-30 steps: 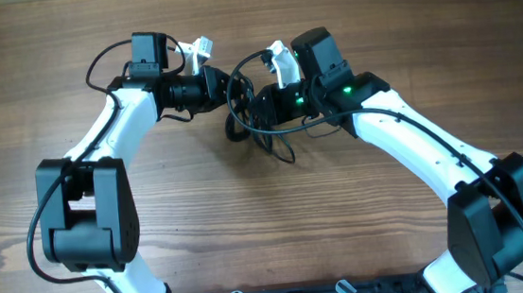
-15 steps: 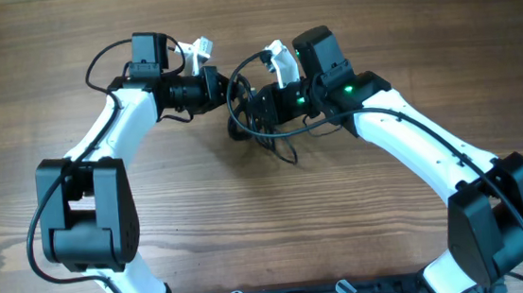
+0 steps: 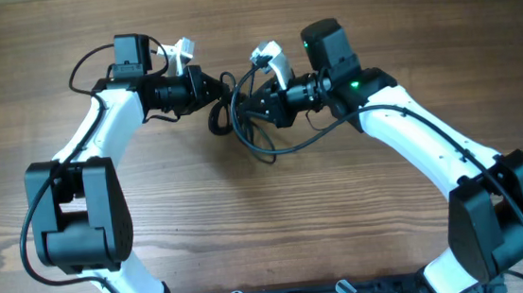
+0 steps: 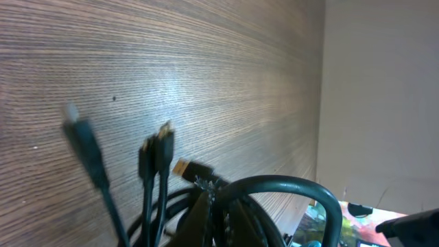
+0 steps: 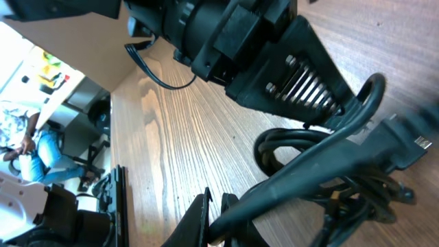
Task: Untangle cables
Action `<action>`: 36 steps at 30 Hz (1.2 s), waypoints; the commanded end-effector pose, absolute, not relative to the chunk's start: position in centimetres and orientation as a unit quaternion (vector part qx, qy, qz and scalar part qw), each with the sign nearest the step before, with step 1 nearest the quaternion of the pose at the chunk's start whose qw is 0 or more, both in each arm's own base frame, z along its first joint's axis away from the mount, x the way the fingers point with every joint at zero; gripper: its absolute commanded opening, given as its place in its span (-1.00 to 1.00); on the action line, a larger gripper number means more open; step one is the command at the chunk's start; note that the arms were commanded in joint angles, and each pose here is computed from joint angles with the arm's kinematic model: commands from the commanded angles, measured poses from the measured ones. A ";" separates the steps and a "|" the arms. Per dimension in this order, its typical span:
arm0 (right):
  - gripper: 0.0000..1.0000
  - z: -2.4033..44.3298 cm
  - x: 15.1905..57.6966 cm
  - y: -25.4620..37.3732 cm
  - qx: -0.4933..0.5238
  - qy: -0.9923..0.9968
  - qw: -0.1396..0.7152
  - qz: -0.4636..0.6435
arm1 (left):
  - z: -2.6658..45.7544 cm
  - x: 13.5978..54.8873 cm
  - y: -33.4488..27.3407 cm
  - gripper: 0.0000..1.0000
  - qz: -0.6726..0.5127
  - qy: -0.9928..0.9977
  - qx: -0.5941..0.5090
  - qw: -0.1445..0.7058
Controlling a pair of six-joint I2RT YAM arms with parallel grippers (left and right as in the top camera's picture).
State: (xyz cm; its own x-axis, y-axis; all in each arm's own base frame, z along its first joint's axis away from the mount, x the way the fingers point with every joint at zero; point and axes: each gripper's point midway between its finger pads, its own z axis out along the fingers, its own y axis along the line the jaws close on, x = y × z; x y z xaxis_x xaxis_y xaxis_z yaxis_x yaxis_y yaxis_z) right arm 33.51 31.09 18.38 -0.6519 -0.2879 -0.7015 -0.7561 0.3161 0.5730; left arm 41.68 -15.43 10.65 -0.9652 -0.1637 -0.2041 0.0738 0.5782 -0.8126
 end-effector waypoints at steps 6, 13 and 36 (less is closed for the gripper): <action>-0.78 16.1 37.1 27.4 -0.183 0.863 0.228 0.412 | 10.6 42.9 -13.8 -0.92 -0.428 0.889 -0.038 0.157; -0.63 12.2 35.7 24.4 -0.109 0.923 0.159 0.332 | 10.6 42.9 -13.8 -0.92 -0.428 0.889 -0.039 0.157; -0.18 9.9 34.0 21.7 -0.179 0.942 0.140 0.249 | 18.0 38.8 -11.4 -0.92 -0.283 0.944 -0.083 0.149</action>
